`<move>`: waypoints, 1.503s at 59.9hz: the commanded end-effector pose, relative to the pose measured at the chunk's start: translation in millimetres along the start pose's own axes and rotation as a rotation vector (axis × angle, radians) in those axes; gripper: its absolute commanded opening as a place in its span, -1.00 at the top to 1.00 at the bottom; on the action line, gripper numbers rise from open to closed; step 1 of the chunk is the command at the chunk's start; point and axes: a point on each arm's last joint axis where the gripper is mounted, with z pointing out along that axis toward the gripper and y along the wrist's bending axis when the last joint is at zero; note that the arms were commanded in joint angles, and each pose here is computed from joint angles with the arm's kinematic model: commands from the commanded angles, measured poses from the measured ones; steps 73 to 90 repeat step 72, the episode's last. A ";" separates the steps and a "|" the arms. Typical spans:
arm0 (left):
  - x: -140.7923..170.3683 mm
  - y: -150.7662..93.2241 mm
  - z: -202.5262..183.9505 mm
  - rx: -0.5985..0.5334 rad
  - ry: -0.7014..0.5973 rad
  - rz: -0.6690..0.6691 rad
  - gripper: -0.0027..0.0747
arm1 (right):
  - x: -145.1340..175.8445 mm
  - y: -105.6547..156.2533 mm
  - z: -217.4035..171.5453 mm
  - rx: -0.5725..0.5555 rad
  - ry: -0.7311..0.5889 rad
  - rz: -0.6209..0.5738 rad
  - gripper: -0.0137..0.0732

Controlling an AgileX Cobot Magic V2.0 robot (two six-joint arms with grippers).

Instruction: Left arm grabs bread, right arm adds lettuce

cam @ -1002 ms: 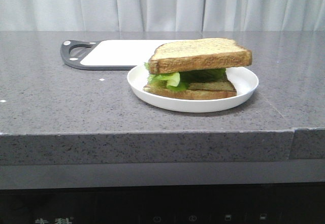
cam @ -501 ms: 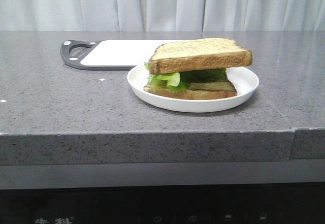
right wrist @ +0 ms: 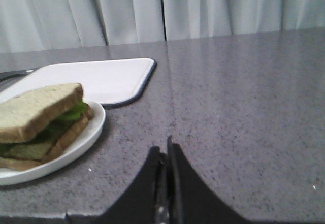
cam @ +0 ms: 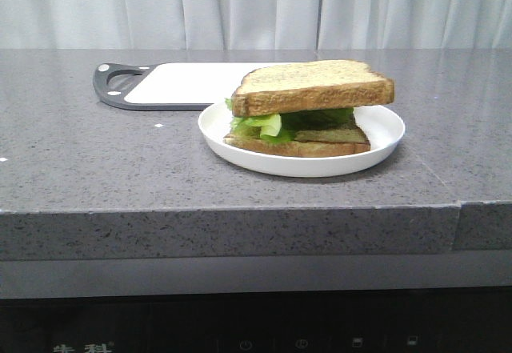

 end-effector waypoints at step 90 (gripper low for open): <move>-7.9 0.7 -1.7 -0.007 -0.105 -0.020 0.98 | 21.2 -6.1 -0.2 0.026 -0.039 -0.017 0.82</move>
